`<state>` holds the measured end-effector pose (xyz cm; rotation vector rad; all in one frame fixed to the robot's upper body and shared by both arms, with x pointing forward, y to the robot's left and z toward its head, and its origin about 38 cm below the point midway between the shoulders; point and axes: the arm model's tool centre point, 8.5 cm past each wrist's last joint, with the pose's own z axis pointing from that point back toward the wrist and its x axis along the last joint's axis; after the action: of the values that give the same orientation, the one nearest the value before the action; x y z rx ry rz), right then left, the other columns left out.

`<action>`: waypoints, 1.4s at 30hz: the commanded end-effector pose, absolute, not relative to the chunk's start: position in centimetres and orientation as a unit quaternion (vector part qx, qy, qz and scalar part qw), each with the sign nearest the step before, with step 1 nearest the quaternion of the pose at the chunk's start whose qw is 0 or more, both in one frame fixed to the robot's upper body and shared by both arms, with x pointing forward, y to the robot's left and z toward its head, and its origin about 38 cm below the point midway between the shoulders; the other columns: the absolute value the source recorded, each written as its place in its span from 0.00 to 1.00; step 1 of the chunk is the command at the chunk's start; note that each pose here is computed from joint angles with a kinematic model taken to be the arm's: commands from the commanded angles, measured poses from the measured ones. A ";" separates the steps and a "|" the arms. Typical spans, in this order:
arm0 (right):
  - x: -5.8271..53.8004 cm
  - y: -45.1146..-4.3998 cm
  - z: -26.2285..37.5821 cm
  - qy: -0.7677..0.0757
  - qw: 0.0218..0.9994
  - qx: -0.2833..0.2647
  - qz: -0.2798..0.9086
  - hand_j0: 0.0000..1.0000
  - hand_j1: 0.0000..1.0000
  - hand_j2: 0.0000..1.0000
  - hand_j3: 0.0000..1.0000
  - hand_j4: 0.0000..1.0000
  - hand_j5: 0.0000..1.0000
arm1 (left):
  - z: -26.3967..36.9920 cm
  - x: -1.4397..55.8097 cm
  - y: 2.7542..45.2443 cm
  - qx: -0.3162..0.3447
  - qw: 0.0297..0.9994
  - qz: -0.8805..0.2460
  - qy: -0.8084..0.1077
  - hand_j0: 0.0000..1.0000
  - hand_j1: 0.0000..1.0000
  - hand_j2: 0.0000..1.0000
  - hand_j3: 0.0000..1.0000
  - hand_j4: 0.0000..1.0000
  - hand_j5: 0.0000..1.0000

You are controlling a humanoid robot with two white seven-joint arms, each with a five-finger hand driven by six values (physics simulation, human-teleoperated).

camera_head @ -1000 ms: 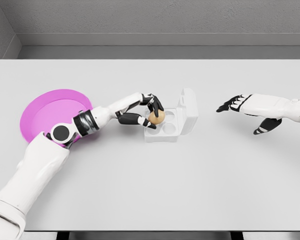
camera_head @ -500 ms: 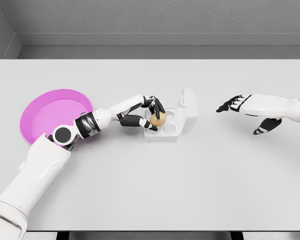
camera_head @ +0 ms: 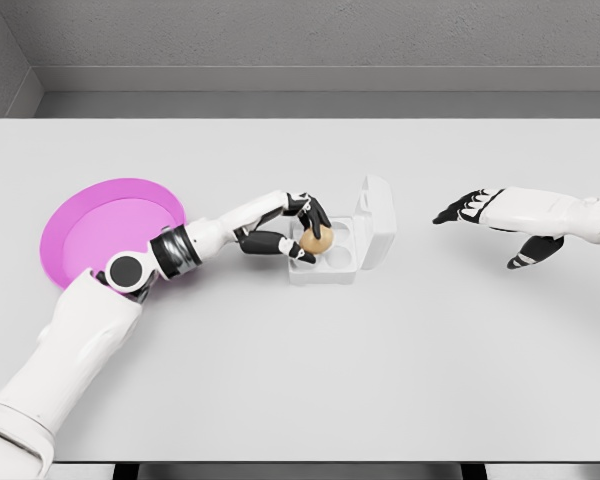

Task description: Pack egg into the box and close the box lid

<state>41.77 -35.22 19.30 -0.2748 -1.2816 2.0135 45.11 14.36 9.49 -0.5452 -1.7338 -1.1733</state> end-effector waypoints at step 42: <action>41.8 -34.7 19.5 -0.501 0.357 -0.105 0.781 1.00 1.00 1.00 1.00 1.00 1.00 | 14.4 44.7 19.9 -0.211 0.438 -0.462 -0.742 0.92 0.92 0.92 0.92 0.92 0.92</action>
<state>41.86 -34.73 19.38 -0.2725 -1.2910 2.0220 44.81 18.18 12.37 -0.5250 -1.8029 -1.1582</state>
